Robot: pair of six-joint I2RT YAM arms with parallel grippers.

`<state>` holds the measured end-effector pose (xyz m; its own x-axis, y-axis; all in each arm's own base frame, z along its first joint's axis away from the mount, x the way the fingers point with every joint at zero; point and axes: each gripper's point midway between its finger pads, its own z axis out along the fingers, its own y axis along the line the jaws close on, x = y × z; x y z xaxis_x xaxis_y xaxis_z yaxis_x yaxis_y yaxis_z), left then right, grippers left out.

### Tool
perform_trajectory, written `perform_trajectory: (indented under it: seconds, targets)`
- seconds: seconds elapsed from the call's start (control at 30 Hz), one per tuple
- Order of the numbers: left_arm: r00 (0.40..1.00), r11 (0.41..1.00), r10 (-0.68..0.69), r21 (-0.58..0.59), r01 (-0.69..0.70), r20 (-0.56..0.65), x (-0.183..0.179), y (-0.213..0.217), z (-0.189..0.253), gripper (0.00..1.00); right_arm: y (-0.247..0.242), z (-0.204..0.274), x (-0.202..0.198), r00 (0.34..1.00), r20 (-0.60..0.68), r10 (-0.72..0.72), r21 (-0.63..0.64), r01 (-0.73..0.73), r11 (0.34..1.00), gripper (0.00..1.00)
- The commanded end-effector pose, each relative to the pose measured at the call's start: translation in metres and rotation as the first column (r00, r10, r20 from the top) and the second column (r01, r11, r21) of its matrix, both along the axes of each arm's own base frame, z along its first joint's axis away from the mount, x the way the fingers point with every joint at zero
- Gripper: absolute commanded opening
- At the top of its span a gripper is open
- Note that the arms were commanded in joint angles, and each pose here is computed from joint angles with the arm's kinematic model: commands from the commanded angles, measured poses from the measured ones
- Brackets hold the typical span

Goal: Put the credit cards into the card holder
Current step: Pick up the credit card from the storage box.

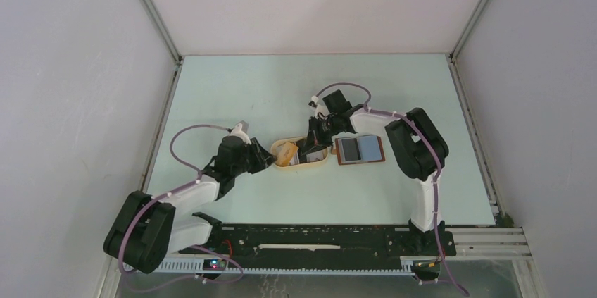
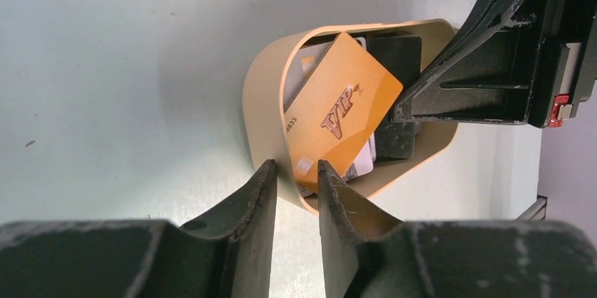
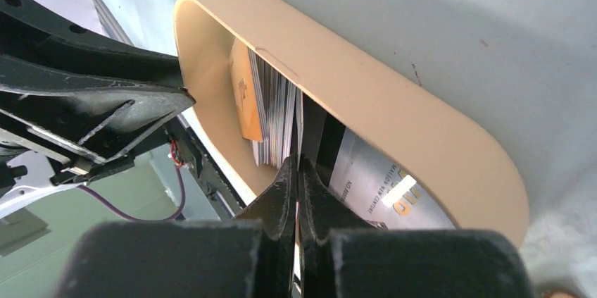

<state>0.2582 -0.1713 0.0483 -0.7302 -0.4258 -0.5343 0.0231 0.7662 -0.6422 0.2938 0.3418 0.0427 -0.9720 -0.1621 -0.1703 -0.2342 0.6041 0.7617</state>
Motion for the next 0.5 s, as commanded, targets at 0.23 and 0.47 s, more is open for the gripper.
perform_trajectory:
  seconds: [0.23,0.47]
  targets:
    - [0.994,1.000,0.005,-0.014,-0.003,0.108,0.007,0.000,0.033,0.38,-0.011,0.021,0.007,0.984,0.172,0.057,-0.089,-0.042,0.995,0.00]
    - [0.967,0.999,0.031,-0.024,-0.026,0.252,0.007,0.009,0.071,0.52,-0.017,0.059,0.007,0.954,0.275,0.115,-0.044,-0.107,0.993,0.00]
